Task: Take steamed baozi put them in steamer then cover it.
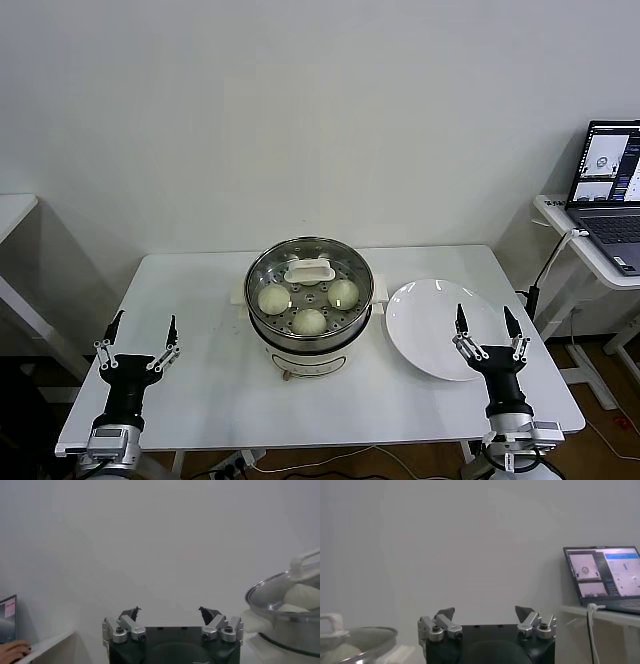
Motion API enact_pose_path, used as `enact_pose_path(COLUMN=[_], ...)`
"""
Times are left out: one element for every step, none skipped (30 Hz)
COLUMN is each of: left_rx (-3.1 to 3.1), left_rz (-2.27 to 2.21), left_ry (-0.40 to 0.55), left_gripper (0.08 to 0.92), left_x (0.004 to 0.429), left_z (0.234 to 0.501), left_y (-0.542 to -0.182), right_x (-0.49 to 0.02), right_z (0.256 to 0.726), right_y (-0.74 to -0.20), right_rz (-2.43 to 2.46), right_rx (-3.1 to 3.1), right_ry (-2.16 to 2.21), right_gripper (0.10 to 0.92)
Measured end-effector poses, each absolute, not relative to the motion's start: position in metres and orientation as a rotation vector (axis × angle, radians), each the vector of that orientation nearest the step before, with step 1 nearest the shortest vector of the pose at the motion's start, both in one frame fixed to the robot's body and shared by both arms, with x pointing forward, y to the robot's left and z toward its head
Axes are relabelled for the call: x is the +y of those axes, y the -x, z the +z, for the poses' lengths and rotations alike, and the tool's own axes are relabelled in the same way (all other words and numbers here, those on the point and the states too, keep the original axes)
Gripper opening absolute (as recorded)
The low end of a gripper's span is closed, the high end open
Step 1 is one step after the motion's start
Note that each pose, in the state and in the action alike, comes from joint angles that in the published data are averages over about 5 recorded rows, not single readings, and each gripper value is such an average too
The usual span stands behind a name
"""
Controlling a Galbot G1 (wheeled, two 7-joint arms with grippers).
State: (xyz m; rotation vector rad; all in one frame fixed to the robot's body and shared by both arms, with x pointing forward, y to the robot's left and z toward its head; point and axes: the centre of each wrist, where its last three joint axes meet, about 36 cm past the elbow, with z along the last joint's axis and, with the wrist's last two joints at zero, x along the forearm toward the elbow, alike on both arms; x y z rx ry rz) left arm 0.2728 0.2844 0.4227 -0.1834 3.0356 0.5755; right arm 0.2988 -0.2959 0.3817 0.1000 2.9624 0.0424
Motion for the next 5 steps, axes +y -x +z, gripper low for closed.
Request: enact_pose_path(left_rx=[3.035, 3.034, 3.033, 3.033, 3.032], left_rz=[0.574, 0.573, 0.572, 0.572, 0.571], left_ry=[0.183, 0.183, 0.183, 0.183, 0.183], left_gripper=[0.823, 0.823, 0.823, 0.823, 0.823], left_x=[0.2845, 0.2846, 0.2846, 0.2846, 0.2846], left_z=[0.4229, 0.4232, 0.4235, 0.4237, 0.4240], left_y=[-0.2726, -0.2724, -0.2722, -0.2722, -0.2721], right_x=[-0.2959, -0.2960, -0.2961, -0.2961, -0.2961], right_z=[0.3822, 0.3825, 0.3829, 0.3831, 0.3833], right_y=[-0.2984, -0.2980, -0.2976, -0.2974, -0.2972], right_rz=[0.040, 0.037, 0.034, 0.033, 0.031], right_rx=[2.963, 2.964, 2.964, 2.964, 2.965], right_ry=[-0.101, -0.102, -0.102, -0.103, -0.103], right_gripper=[0.823, 0.823, 0.823, 0.823, 0.823])
